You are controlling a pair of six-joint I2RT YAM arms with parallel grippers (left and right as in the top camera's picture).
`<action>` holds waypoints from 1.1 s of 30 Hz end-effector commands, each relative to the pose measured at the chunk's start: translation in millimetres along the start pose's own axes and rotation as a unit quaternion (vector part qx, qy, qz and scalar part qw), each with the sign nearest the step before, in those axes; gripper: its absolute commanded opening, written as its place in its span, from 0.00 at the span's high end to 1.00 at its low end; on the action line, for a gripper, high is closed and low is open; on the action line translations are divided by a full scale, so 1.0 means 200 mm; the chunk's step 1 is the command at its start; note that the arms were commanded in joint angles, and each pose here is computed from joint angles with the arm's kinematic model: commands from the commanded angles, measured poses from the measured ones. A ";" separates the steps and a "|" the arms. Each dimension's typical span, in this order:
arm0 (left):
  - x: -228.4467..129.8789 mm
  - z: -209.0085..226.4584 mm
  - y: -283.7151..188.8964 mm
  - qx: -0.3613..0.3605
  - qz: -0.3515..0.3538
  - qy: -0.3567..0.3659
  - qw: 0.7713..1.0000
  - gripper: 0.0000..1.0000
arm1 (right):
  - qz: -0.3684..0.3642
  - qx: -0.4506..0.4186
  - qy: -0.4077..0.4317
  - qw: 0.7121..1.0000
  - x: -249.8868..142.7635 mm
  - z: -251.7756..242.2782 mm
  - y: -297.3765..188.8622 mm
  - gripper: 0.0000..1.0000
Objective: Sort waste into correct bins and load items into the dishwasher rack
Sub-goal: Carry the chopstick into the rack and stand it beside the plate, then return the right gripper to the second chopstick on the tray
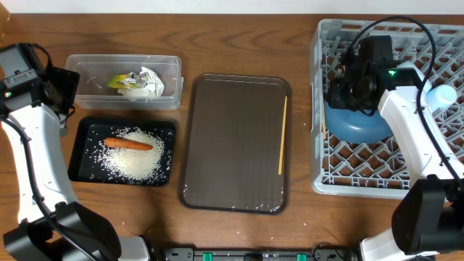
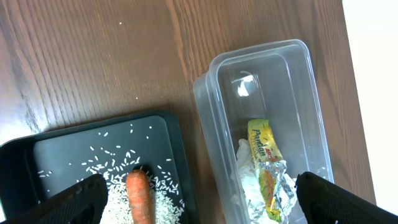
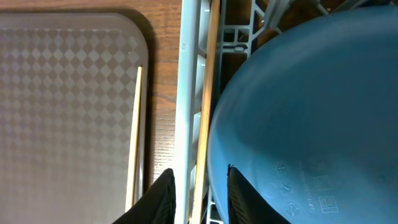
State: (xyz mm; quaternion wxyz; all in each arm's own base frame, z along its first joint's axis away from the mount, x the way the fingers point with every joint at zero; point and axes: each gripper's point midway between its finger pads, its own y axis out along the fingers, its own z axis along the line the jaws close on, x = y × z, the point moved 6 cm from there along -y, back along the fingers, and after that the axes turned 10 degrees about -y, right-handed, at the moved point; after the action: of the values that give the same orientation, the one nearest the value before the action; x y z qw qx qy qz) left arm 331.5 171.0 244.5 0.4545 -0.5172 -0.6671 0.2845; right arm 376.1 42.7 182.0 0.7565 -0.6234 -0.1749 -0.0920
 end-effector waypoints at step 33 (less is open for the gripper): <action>0.02 -0.01 -0.02 -0.003 -0.008 0.002 1.000 0.02 | 0.070 0.013 -0.024 0.997 -0.12 0.73 0.00 0.31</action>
State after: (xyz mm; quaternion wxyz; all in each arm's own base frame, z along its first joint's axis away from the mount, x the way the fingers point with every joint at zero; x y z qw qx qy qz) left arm 331.5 171.0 244.5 0.4545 -0.5172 -0.6671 0.2845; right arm 329.1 180.6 218.2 0.7859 -0.5875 -0.1931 -0.0042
